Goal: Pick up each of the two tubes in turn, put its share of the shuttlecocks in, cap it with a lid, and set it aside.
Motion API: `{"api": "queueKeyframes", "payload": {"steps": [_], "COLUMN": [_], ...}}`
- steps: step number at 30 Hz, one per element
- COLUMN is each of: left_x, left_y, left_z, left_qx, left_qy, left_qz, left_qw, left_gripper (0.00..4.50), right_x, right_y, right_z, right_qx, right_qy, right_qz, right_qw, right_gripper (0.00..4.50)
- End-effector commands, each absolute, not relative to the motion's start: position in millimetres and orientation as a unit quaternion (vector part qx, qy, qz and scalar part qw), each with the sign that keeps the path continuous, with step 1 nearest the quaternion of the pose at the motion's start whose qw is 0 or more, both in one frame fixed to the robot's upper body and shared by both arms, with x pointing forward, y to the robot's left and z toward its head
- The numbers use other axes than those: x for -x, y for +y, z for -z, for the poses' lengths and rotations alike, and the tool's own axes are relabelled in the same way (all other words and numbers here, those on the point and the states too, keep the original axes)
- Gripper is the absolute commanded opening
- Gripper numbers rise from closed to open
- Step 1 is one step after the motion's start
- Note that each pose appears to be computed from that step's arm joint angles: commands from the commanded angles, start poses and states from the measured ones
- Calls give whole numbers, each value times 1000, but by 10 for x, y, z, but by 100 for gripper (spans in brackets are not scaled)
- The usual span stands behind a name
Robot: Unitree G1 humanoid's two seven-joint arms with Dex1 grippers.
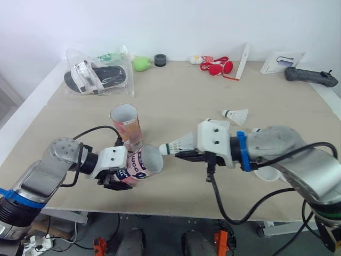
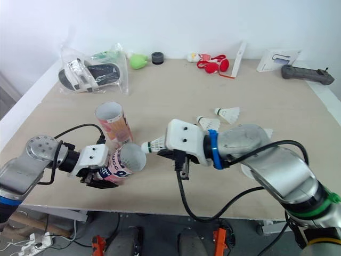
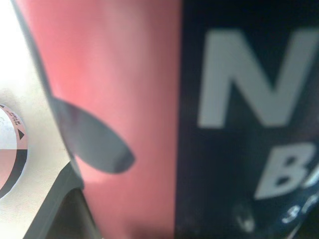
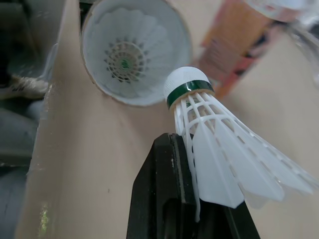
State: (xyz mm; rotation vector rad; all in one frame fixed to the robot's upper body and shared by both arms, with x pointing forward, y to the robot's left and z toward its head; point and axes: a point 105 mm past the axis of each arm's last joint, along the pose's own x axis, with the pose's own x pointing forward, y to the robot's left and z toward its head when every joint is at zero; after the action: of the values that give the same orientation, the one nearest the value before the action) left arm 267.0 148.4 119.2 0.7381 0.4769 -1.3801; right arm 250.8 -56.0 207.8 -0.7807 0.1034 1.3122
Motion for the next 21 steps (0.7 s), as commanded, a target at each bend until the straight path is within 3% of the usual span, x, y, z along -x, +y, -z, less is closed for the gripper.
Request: {"api": "queueKeyframes", "payload": {"steps": [1,9,11,12,16,18,19,21], "left_x": [-2627,-2611,-2604,-2594,-2567,-2566,-2565,-2564], "left_y": [1521,1508,1491,1477,1426,1405,1397,1384], "left_z": [-873,-850,-857,-863,-894,-906,-911,-919], "left_qx": [-310,-298,-298,-298,-295,-293,-292,-290], "left_qy": [254,248,245,244,240,238,238,237], "left_qz": [606,605,604,604,602,600,599,597], "left_qw": [687,696,697,698,702,705,707,709], "left_gripper": [308,308,308,308,308,308,308,308], "right_x": [-2449,-2447,-2440,-2431,-2393,-2383,-2386,-2385], "right_y": [-441,-334,-295,-290,-318,-343,-357,-383], "right_z": [-2091,-2061,-2077,-2093,-2210,-2342,-2404,-2479], "right_qx": [372,389,390,389,381,367,362,354], "right_qy": [25,18,9,7,0,-8,-12,-14], "right_qz": [-623,-654,-665,-671,-687,-695,-697,-703], "right_qw": [687,648,637,631,619,618,619,617], "right_gripper": [8,8,74,155,242,338,359,441]}}
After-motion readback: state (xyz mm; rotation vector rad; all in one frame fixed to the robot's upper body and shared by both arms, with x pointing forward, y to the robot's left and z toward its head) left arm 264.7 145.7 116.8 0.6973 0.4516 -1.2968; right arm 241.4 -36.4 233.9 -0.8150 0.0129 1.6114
